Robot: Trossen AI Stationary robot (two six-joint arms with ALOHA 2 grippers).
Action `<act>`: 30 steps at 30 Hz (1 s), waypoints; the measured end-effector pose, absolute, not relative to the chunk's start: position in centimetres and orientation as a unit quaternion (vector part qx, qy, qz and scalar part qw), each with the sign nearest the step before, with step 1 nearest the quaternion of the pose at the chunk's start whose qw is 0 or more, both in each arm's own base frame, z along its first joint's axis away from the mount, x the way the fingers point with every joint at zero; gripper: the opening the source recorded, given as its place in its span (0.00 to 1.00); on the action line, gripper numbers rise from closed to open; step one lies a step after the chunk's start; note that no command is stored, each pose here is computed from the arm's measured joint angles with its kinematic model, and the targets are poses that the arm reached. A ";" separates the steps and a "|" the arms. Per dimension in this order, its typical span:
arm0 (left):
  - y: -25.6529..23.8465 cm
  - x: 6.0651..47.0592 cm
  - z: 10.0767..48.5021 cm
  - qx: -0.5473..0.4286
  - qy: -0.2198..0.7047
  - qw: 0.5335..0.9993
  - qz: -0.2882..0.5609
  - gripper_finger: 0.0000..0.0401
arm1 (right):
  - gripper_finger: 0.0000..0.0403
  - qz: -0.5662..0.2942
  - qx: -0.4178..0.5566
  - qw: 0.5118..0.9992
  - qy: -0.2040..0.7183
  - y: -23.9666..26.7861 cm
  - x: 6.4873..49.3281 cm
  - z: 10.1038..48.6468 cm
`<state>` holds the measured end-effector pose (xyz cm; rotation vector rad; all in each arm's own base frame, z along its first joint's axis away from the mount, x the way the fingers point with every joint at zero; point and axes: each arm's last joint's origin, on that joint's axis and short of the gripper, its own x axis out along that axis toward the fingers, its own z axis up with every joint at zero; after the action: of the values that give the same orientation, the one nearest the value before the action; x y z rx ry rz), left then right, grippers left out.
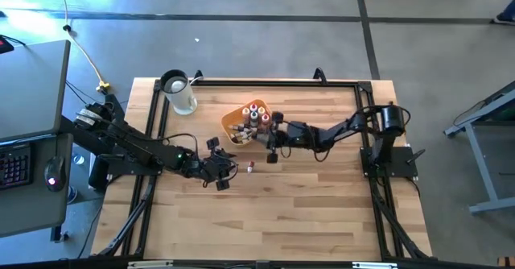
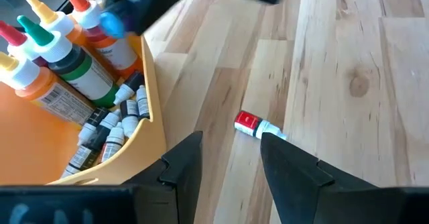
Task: Pick & Place food coloring
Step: Put the small purple food coloring bottle into the yellow bin, then put the small red food coloring bottle into the yellow bin
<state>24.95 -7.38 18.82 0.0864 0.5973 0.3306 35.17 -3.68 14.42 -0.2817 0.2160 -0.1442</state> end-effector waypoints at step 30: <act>-7.4 24.5 18.2 0.039 0.338 0.931 0.130 0.37 | 0.41 0.036 -0.188 0.935 0.300 -0.6 40.2 15.1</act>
<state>24.48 -7.42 18.19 0.0808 0.6929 0.2670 40.20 -0.62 15.13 -0.3838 0.6125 0.0738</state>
